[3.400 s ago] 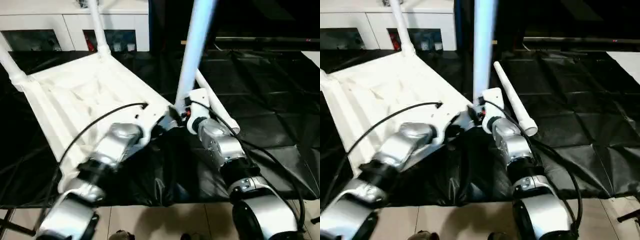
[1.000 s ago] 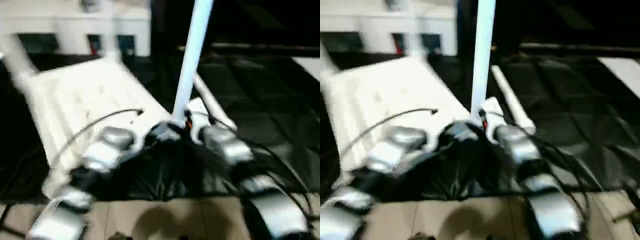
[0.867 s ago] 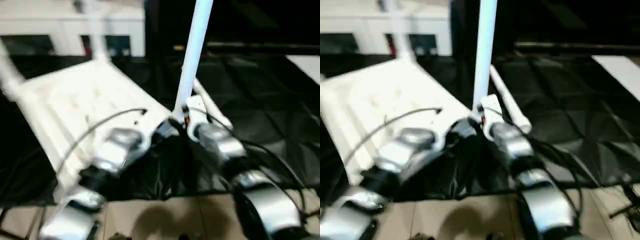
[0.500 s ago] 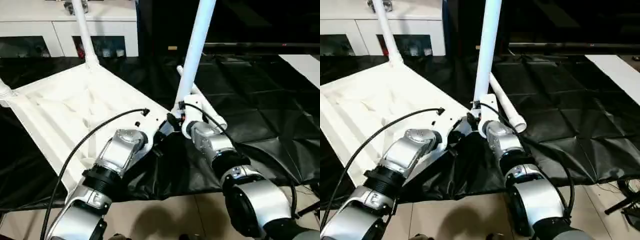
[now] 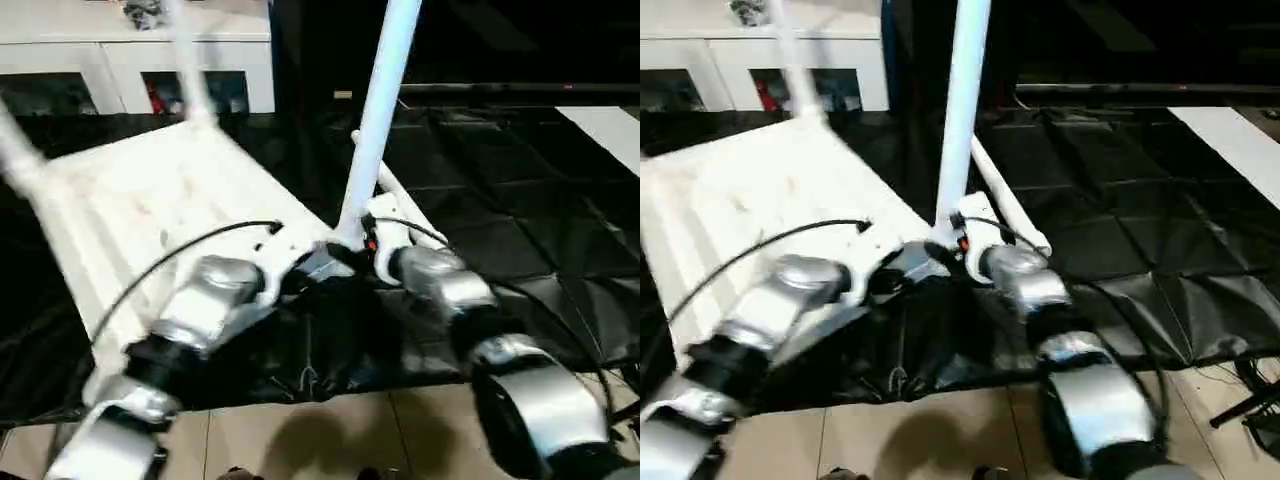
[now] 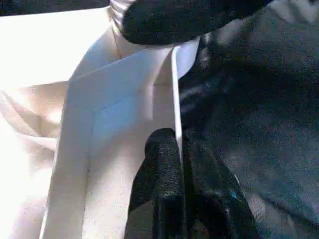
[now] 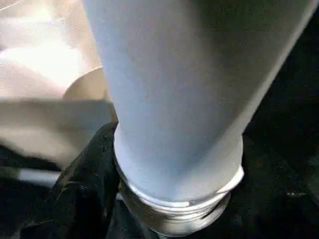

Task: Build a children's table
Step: Insert table leg to table base

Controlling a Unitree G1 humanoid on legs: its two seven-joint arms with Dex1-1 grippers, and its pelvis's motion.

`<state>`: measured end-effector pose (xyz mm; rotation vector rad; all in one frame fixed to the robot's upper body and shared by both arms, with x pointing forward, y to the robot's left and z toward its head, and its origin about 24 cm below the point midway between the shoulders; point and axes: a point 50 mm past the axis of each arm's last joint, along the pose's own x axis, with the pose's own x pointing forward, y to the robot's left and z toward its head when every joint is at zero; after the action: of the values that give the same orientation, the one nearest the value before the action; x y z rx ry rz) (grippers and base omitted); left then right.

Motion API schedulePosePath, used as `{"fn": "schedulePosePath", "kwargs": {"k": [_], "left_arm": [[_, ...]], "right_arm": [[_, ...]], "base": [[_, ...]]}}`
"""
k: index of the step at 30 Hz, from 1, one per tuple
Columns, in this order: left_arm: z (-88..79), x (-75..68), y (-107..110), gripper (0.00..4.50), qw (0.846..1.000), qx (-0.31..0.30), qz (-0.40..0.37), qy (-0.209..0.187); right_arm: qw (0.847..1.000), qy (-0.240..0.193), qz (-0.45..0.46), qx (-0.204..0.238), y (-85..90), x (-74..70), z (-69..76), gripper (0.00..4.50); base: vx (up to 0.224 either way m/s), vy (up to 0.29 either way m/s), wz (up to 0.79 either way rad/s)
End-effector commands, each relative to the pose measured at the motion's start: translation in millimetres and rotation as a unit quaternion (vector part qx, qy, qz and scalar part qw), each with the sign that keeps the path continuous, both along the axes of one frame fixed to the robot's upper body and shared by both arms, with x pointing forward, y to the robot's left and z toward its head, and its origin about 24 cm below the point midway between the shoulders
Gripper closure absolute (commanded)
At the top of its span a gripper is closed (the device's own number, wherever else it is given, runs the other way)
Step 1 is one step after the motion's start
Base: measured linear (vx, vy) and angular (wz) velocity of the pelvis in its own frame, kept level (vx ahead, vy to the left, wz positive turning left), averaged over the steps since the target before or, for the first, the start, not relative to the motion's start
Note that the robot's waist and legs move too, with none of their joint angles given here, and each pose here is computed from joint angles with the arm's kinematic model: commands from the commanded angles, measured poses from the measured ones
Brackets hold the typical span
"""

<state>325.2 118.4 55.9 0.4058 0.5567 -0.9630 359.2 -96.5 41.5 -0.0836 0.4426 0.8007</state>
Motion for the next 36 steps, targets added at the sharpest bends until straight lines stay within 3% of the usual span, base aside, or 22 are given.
{"fn": "schedulePosePath", "kwargs": {"k": [1,4,9,20,21,24,28,29,33,36], "left_arm": [[16.4,-4.9,-15.3,4.5,0.996,-0.022,-0.089,-0.023],[16.5,-10.6,-6.1,4.5,0.992,-0.011,-0.122,-0.005],[16.6,-14.5,0.5,4.5,0.988,-0.001,-0.154,0.009],[17.1,-9.6,2.6,4.5,0.99,0.003,-0.144,0.007],[17.6,-2.9,-1.7,4.5,0.995,-0.001,-0.103,-0.009],[17.9,-0.1,-6.0,4.5,0.996,-0.006,-0.082,-0.016],[17.2,5.7,-26.1,4.5,0.999,-0.027,-0.012,-0.029],[15.2,5.6,-41.4,4.5,0.999,-0.041,0.018,-0.027],[10.9,8.7,-60.3,4.5,0.997,-0.041,0.061,-0.038],[12.2,11.3,-60.1,4.5,0.996,-0.038,0.072,-0.045]], "right_arm": [[0.993,0.091,0.057,-0.045,-12.0,-27.7,-40.0,1.73],[0.988,0.102,0.094,-0.061,-30.0,-36.6,-43.9,1.73],[0.985,0.111,0.115,-0.063,-43.7,-44.1,-44.6,1.73],[0.989,0.096,0.087,-0.067,-42.8,-42.3,-44.9,1.73],[0.994,0.086,0.019,-0.069,-38.0,-34.7,-47.4,1.73],[0.994,0.085,-0.015,-0.071,-34.6,-31.5,-48.9,1.73],[0.991,0.079,-0.088,-0.065,-17.6,-24.0,-50.4,1.73],[0.987,0.081,-0.129,-0.05,-4.9,-20.5,-49.9,1.73],[0.98,0.085,-0.181,-0.011,19.4,-15.2,-44.1,1.73],[0.98,0.082,-0.18,-0.006,25.2,-14.4,-42.1,1.73]], "base": [[0.0,0.0,0.0],[0.0,0.0,0.0],[0.0,0.0,0.0],[0.0,0.0,0.0],[0.0,0.0,0.0],[0.0,0.0,0.0],[-0.033,0.012,-0.05],[-0.064,-0.005,-0.03],[0.029,-0.044,-0.14],[0.033,0.037,-0.29]]}}
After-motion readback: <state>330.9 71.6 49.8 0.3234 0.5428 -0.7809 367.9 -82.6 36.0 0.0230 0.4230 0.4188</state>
